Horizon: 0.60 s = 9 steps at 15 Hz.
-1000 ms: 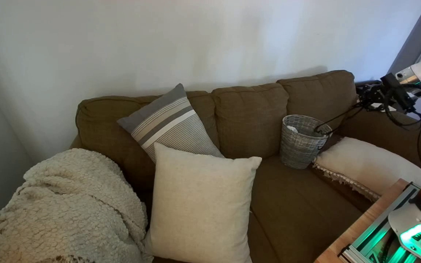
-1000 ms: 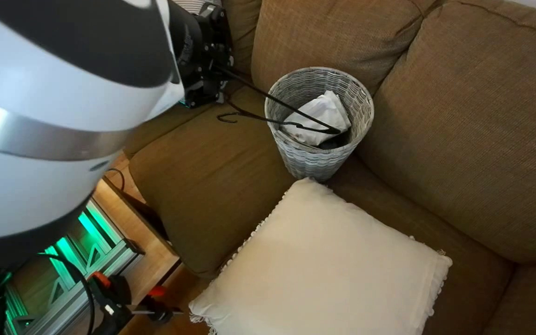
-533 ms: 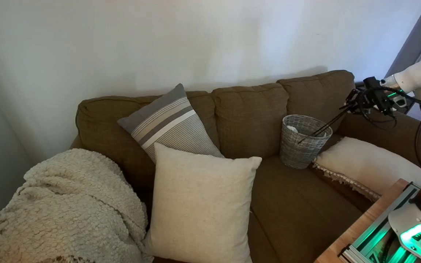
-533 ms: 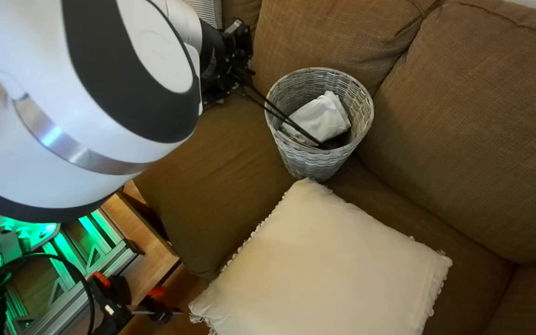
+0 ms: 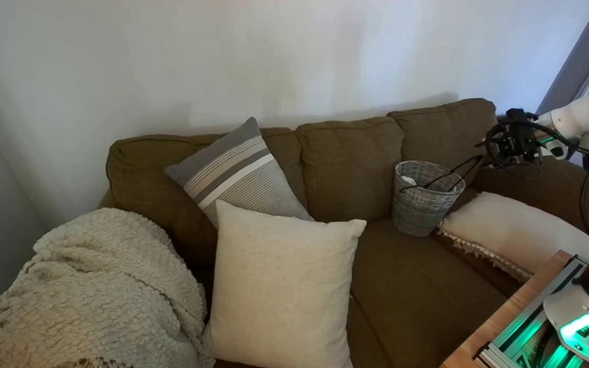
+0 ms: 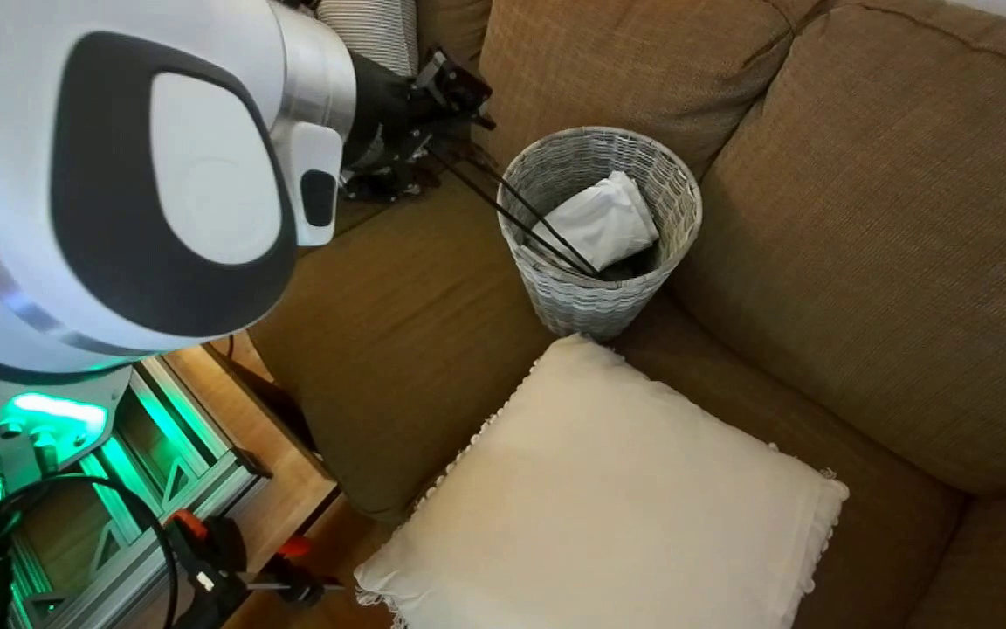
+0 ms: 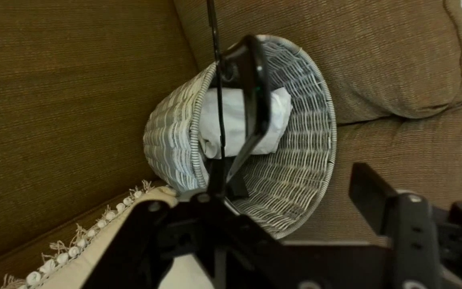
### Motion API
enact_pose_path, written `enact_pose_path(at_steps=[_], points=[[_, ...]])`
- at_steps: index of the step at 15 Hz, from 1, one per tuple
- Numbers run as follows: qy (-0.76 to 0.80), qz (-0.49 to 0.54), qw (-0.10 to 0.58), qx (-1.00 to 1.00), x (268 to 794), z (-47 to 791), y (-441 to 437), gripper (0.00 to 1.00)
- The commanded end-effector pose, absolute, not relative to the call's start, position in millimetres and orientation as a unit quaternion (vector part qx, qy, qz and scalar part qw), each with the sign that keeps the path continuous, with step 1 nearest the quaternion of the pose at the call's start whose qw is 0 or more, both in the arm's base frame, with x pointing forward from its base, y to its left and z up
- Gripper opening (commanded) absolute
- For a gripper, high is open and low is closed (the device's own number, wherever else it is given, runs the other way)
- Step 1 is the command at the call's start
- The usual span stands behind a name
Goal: Put the hanger in the basket
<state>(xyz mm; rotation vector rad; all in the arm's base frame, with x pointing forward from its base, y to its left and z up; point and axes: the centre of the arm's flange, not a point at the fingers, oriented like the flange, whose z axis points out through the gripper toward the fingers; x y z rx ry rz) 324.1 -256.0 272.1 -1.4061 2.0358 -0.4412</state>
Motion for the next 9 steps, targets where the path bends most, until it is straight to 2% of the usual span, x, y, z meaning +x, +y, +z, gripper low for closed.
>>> enact_pose_path(at_steps=[1,7,8,9], points=[[0.775,-0.207,0.334,-0.495,321.9,356.4,-256.1,1.0],[0.655,-0.296,0.357,-0.597,291.3,447.0,-229.2,1.0],[0.681,-0.277,0.353,-0.578,305.2,393.4,-241.4,1.0],[0.671,-0.29,0.356,-0.582,302.2,406.5,-239.5,1.0]])
